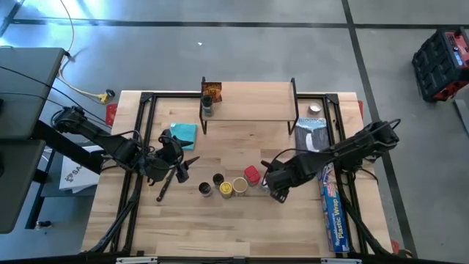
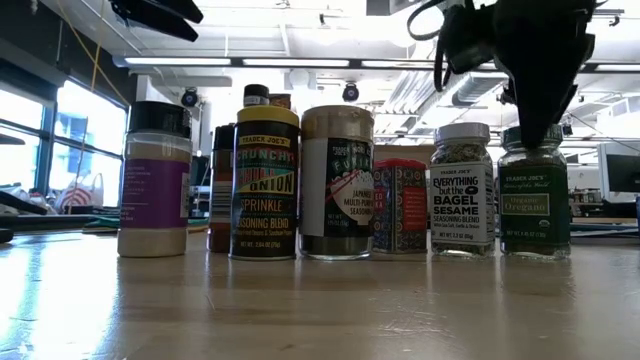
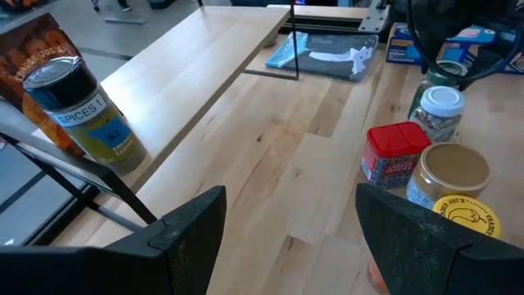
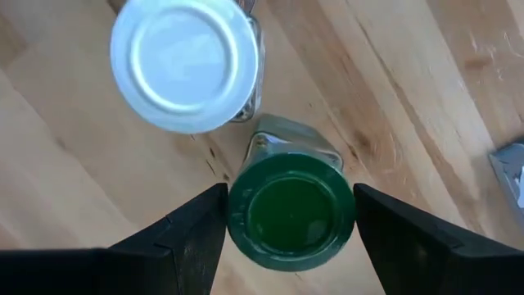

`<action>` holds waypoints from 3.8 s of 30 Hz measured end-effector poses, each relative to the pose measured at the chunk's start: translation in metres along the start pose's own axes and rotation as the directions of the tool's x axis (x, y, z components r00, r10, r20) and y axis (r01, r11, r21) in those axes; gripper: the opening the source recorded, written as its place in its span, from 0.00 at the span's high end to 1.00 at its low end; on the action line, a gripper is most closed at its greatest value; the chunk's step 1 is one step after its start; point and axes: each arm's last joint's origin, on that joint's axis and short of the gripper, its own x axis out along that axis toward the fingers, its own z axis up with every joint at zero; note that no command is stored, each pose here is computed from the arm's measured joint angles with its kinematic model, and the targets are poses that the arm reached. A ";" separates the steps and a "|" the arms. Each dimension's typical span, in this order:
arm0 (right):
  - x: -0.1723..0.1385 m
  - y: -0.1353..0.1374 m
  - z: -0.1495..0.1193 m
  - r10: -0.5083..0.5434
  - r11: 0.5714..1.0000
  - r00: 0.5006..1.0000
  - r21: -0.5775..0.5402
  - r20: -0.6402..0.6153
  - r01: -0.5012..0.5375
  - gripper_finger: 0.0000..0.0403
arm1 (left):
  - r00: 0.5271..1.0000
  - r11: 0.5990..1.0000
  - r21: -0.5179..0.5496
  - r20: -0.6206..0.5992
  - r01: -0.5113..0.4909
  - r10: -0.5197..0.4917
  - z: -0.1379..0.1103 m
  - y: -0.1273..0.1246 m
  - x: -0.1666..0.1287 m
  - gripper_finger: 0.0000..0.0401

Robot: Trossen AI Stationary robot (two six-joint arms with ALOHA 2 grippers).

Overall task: Shelf spices
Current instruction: Put the green seasoning bottle on the shelf

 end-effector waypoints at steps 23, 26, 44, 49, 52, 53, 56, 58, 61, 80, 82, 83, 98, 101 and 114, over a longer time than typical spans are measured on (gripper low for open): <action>-0.108 -0.028 0.028 -0.081 0.962 0.995 -0.258 0.051 0.092 0.53 | 1.000 1.000 0.001 0.000 0.000 0.000 0.000 0.000 0.000 0.34; -0.140 -0.048 0.047 -0.067 0.938 0.989 -0.330 0.128 0.106 0.53 | 1.000 1.000 0.001 0.000 0.000 0.000 0.000 0.000 0.000 0.34; -0.178 -0.250 0.137 -0.086 0.800 0.949 -0.548 0.302 0.246 0.53 | 1.000 1.000 0.016 -0.001 -0.010 0.010 0.001 0.002 0.002 0.34; -0.156 -0.266 0.156 -0.100 0.726 0.963 -0.644 0.249 0.241 0.53 | 1.000 0.999 0.030 0.001 -0.010 0.010 0.001 0.001 0.002 0.34; -0.143 -0.272 0.164 -0.137 0.698 0.970 -0.675 0.203 0.239 0.53 | 1.000 1.000 0.028 0.003 -0.009 0.009 0.001 0.001 0.002 0.34; -0.139 -0.274 0.167 -0.156 0.685 0.970 -0.687 0.185 0.241 0.53 | 1.000 1.000 0.028 0.004 -0.009 0.009 0.001 0.001 0.002 0.34; -0.131 -0.279 0.171 -0.200 0.646 0.968 -0.723 0.151 0.246 0.53 | 1.000 1.000 0.028 0.003 -0.009 0.009 0.001 0.001 0.002 0.34; -0.129 -0.282 0.173 -0.202 0.636 0.969 -0.733 0.144 0.242 0.53 | 1.000 1.000 0.027 0.003 -0.009 0.009 0.001 0.001 0.002 0.34; -0.127 -0.287 0.175 -0.209 0.631 0.967 -0.734 0.149 0.250 0.53 | 1.000 1.000 0.028 0.003 -0.009 0.009 0.001 0.001 0.002 0.34; -0.138 -0.291 0.168 -0.145 0.653 0.968 -0.716 0.203 0.248 0.49 | 1.000 1.000 0.016 -0.003 0.008 -0.008 0.001 0.001 0.002 0.34; -0.138 -0.291 0.168 -0.140 0.657 0.969 -0.713 0.203 0.244 0.49 | 1.000 1.000 0.010 -0.001 0.014 -0.014 0.002 0.000 0.002 0.34; -0.138 -0.291 0.167 -0.138 0.658 0.970 -0.714 0.199 0.240 0.49 | 1.000 1.000 0.008 -0.001 0.019 -0.019 0.002 0.000 0.002 0.34; -0.139 -0.307 0.163 -0.032 0.807 0.975 -0.570 0.219 0.154 0.49 | 0.999 0.999 0.006 0.014 0.043 -0.044 0.005 -0.002 0.002 0.34; -0.140 -0.312 0.162 -0.009 0.836 0.973 -0.532 0.230 0.134 0.49 | 0.999 0.999 0.006 0.014 0.044 -0.044 0.005 -0.002 0.002 0.34; -0.143 -0.300 0.157 0.027 0.920 0.981 -0.388 0.194 0.052 0.49 | 0.999 0.999 0.000 0.014 0.044 -0.044 0.005 -0.002 0.002 0.34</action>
